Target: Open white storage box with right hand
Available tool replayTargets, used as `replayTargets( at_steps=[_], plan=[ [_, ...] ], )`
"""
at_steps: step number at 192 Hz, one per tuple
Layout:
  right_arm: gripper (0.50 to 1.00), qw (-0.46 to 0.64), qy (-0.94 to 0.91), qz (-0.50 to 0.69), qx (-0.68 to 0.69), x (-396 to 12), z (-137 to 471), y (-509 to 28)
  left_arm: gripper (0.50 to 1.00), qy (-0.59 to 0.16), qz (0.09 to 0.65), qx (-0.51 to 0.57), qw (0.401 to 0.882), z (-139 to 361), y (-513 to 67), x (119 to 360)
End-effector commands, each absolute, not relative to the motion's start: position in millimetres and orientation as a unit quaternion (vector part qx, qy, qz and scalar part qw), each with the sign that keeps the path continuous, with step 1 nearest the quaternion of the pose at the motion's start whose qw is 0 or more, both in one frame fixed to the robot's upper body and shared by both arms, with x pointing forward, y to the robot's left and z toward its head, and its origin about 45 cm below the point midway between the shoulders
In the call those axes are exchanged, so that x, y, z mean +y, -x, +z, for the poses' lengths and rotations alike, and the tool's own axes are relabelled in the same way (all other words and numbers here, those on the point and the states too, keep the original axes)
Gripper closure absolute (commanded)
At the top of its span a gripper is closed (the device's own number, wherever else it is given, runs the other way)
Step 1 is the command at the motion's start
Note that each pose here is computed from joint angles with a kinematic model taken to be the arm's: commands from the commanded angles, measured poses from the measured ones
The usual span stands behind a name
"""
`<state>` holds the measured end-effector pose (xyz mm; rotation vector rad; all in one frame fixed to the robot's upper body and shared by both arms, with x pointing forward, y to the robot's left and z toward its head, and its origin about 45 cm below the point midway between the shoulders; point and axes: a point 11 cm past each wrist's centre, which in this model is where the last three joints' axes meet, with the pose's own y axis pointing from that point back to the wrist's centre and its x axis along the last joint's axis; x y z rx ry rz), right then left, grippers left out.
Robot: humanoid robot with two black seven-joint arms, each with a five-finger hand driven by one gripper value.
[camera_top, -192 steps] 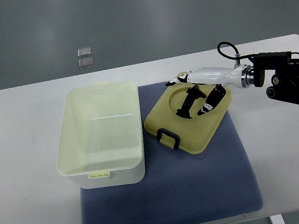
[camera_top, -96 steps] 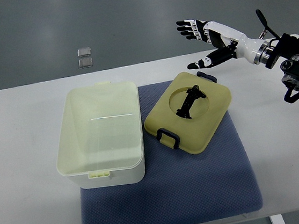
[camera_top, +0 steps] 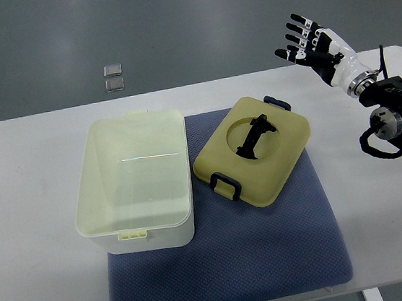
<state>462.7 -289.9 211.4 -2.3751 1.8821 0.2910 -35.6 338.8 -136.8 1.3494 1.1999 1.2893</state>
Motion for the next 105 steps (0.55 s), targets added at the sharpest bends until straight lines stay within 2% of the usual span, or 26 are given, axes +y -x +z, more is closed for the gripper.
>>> replayTargets(
  at_steps=[1, 42, 105],
  plan=[
    [0.57, 0.049, 0.771, 0.112, 0.625, -293, 206, -463, 0.5, -0.544, 0.52, 0.484, 0.445, -137, 36, 339],
    [0.57, 0.077, 0.752, 0.163, 0.634, -284, 187, -456, 0.5, -0.545, 0.521, 0.484, 0.445, -137, 36, 339],
    [0.57, 0.075, 0.744, 0.165, 0.643, -278, 181, -454, 0.5, -0.544, 0.52, 0.484, 0.445, -137, 36, 339]
  ],
)
